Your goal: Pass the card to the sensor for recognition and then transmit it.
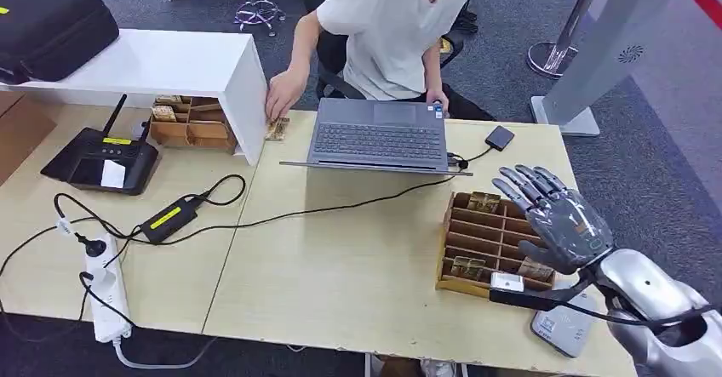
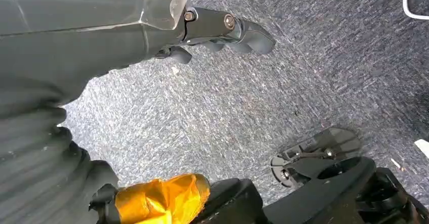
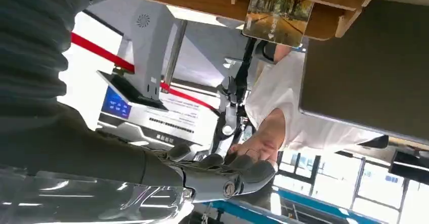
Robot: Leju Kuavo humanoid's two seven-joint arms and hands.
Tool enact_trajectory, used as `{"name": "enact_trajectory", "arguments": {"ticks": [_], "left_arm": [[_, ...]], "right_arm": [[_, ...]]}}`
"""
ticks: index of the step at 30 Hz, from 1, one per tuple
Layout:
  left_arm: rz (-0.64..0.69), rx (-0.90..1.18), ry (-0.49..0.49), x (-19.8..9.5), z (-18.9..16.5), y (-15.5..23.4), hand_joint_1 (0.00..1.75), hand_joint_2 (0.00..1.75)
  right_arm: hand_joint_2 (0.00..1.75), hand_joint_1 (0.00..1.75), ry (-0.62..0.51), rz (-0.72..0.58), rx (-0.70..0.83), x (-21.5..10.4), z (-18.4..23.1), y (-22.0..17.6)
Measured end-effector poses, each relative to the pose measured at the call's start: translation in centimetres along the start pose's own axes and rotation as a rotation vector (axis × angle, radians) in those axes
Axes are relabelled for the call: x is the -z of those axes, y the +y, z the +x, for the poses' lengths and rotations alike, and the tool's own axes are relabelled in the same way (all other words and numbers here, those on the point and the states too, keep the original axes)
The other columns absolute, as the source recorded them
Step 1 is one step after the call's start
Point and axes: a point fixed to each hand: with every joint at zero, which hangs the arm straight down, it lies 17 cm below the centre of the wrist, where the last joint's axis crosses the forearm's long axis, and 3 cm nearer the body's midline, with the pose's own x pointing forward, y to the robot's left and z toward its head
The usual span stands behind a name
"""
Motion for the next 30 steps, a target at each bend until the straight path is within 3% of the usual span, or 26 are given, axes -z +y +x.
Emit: {"name": "enact_trajectory", "arguments": {"ticks": [21,27,30], "left_arm": [[0.001,0.001,0.001,0.0,-0.1,0.0,0.00,1.75],[0.092,0.041,-0.119,0.0,1.8,1.5,0.00,1.75],[0.058,0.041,-0.130,0.0,2.4,0.8,0.00,1.75]], "right_arm": [[1.75,0.00,0.003,-0.004,-0.021,-0.2,-0.4,-0.3],[1.75,0.00,0.023,-0.005,-0.024,-0.9,-0.2,0.4],[1.75,0.00,0.026,-0.012,-0.025,-1.4,0.0,0.3]]}}
